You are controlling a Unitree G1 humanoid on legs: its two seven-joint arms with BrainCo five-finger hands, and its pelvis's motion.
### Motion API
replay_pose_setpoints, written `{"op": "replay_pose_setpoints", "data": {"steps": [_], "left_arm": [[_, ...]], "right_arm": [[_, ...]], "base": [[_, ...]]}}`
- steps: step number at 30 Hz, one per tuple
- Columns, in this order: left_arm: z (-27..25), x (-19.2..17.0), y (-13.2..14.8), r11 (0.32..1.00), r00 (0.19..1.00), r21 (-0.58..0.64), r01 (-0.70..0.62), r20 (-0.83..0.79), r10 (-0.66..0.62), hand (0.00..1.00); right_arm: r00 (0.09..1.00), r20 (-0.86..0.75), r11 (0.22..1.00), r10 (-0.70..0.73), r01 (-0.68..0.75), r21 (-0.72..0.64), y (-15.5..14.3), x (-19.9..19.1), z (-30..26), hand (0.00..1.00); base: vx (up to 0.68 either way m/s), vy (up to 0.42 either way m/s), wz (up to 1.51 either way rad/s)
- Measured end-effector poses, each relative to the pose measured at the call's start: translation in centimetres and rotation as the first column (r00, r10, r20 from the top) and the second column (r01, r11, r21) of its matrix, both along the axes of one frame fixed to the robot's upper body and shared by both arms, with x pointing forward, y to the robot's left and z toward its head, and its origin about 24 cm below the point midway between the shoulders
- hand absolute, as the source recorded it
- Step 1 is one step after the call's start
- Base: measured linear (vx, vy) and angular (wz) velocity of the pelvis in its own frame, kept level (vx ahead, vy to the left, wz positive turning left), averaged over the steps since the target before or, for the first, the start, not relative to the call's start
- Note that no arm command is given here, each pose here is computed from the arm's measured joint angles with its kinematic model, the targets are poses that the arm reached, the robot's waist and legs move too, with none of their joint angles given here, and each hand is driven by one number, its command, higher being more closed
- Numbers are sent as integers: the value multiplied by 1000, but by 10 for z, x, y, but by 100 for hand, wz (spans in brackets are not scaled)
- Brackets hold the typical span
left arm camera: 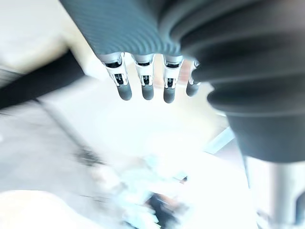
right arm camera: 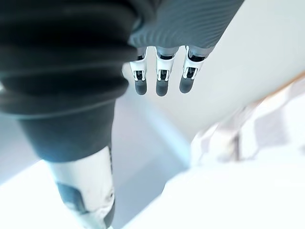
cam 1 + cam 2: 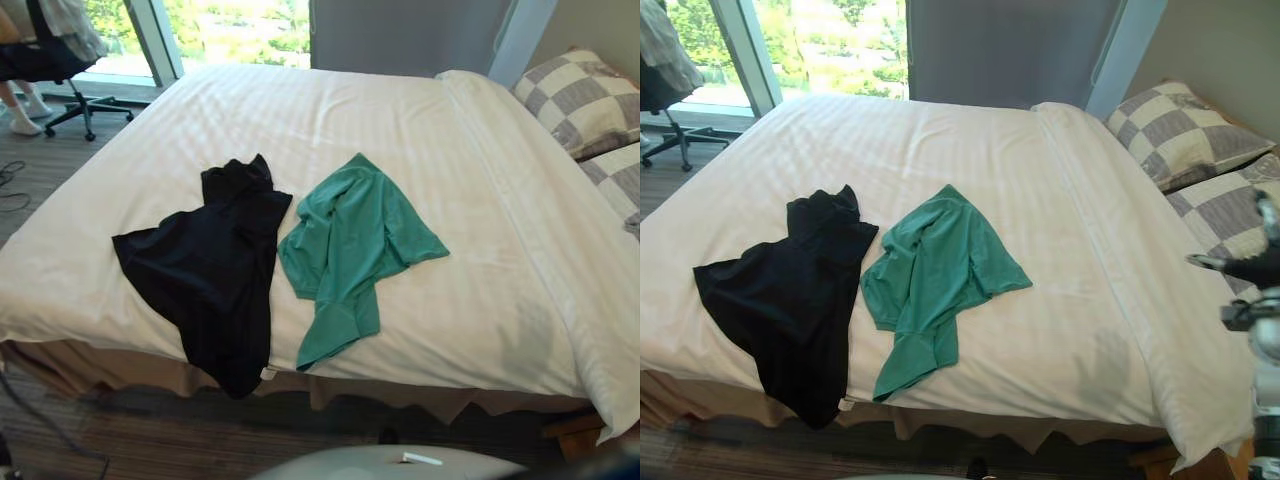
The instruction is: Tidy the bed and pick cloth on bed and put in laundry
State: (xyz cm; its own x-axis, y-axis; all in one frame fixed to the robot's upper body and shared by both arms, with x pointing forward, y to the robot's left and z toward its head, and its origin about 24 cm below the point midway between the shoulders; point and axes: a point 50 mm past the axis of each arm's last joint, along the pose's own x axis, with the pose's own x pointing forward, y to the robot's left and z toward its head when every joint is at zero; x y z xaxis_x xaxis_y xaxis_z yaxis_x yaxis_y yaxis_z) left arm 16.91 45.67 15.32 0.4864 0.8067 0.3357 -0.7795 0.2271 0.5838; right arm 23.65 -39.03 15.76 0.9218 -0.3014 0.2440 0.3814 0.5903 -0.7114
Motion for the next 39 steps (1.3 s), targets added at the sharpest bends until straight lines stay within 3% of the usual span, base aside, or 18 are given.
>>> {"op": "replay_pose_setpoints", "data": {"steps": [3, 6, 9, 13, 17, 21, 29, 34, 39], "left_arm": [[-2, 21, -20, 989, 986, 22, 145, -80, -143, 0], [-31, 25, -25, 988, 975, -26, 149, -161, -151, 0], [-48, 39, -45, 960, 927, 210, 183, -361, -97, 0], [-37, 52, -47, 904, 883, 390, 174, -468, 31, 0], [2, 66, -20, 850, 861, 526, 23, -442, 251, 0], [8, 70, -16, 819, 851, 573, -31, -415, 322, 0], [103, 76, -9, 761, 913, 583, -284, -78, 400, 0], [151, 79, -17, 865, 919, 349, -361, 288, 268, 0], [172, 81, -24, 899, 880, 274, -342, 430, 204, 0]], "right_arm": [[992, -97, 996, 80, -76, 45, 10, -1, -22, 0], [958, -233, 985, 165, -148, 90, 27, -3, -58, 0], [914, -303, 963, 269, -249, 104, 52, 1, -76, 0], [870, -287, 916, 401, -383, 118, 90, 14, -75, 0], [900, -226, 926, 373, -344, 157, 100, 28, -75, 0], [931, -210, 951, 298, -271, 149, 88, 27, -76, 0], [943, -135, 942, 305, -277, 191, 72, 20, -64, 0], [930, -52, 909, 363, -342, 238, 78, 12, -57, 0], [920, -24, 886, 392, -370, 280, 81, 7, -57, 0]], "base": [[8, 37, 20], [5, 8, 4], [-30, -4, -23], [-116, -52, -50], [-220, -126, -49], [65, -85, -25], [2, -36, -11], [-38, 33, -6], [7, 13, -7]]}}
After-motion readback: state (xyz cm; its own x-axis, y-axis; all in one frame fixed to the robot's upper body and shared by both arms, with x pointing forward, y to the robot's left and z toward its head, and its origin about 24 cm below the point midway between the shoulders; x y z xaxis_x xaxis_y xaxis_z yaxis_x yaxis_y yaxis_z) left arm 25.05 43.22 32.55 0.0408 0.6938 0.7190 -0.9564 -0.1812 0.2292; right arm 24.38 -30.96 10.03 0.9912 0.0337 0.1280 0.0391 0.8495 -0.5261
